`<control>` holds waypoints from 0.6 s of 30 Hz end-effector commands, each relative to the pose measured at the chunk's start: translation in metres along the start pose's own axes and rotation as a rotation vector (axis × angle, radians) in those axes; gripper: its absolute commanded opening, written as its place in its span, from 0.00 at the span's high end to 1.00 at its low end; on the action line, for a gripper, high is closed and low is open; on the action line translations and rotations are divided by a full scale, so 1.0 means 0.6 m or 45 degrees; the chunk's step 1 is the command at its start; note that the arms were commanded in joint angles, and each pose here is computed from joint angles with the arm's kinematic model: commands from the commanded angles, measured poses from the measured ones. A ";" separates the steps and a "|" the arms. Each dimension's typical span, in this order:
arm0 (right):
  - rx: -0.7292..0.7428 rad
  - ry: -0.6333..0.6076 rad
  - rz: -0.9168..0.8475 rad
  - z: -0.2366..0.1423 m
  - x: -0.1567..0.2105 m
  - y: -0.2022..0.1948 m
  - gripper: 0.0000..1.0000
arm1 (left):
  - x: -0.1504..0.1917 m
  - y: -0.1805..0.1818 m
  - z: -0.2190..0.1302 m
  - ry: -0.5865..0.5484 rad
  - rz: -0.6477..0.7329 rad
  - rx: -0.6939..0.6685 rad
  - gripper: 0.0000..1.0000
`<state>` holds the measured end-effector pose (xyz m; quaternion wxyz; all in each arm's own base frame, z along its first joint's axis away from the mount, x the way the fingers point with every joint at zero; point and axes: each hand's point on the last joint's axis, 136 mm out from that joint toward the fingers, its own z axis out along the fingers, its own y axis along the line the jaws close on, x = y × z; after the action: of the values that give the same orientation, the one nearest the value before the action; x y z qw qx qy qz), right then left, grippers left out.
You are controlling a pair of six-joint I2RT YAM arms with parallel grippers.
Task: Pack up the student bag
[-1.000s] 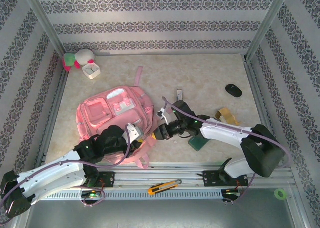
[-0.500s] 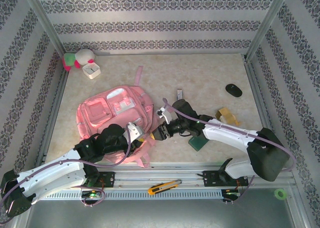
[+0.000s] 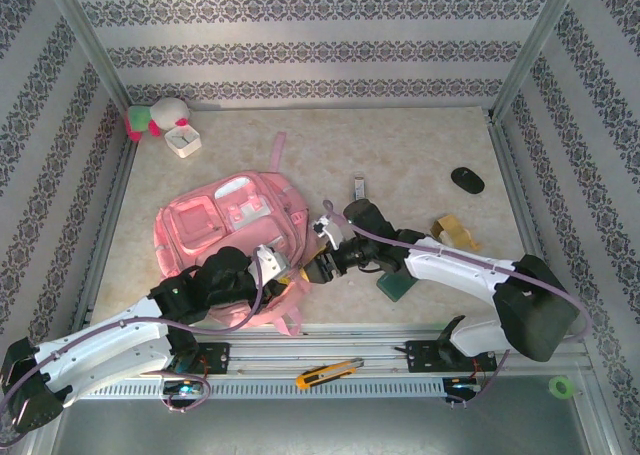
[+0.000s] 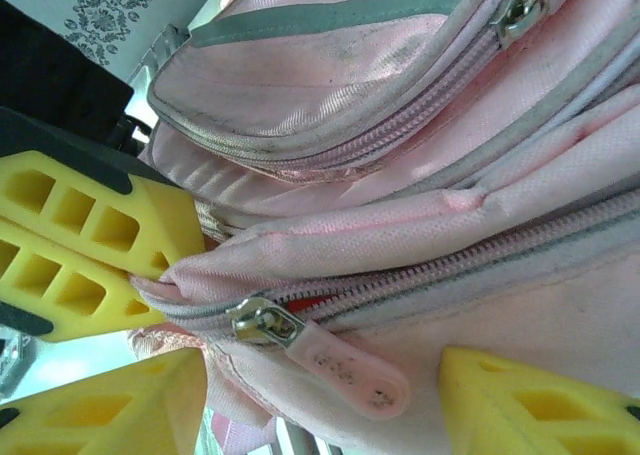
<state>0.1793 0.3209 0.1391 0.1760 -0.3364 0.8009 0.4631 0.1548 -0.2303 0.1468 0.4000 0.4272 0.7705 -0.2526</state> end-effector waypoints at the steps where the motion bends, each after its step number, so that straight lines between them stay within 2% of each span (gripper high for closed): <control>1: -0.010 -0.071 -0.116 -0.035 -0.006 0.013 0.38 | -0.079 -0.019 -0.035 -0.226 0.129 0.058 1.00; 6: 0.029 -0.161 -0.336 -0.070 -0.001 0.027 0.37 | -0.063 -0.018 -0.056 -0.277 0.267 0.045 1.00; 9: 0.051 -0.157 -0.518 -0.075 0.001 0.033 0.38 | -0.052 -0.022 -0.068 -0.278 0.376 0.050 1.00; 13: 0.006 -0.121 -0.699 -0.062 -0.008 0.048 0.39 | -0.041 -0.026 -0.072 -0.224 0.449 0.074 1.00; 18: -0.138 -0.021 -0.720 -0.018 -0.004 0.068 0.40 | -0.048 -0.026 -0.070 -0.245 0.454 0.075 1.00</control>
<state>0.1636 0.3124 0.1634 0.2889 -0.5068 0.6919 0.4253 0.1304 -0.2111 0.1586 0.4427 0.5329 0.6834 -0.2303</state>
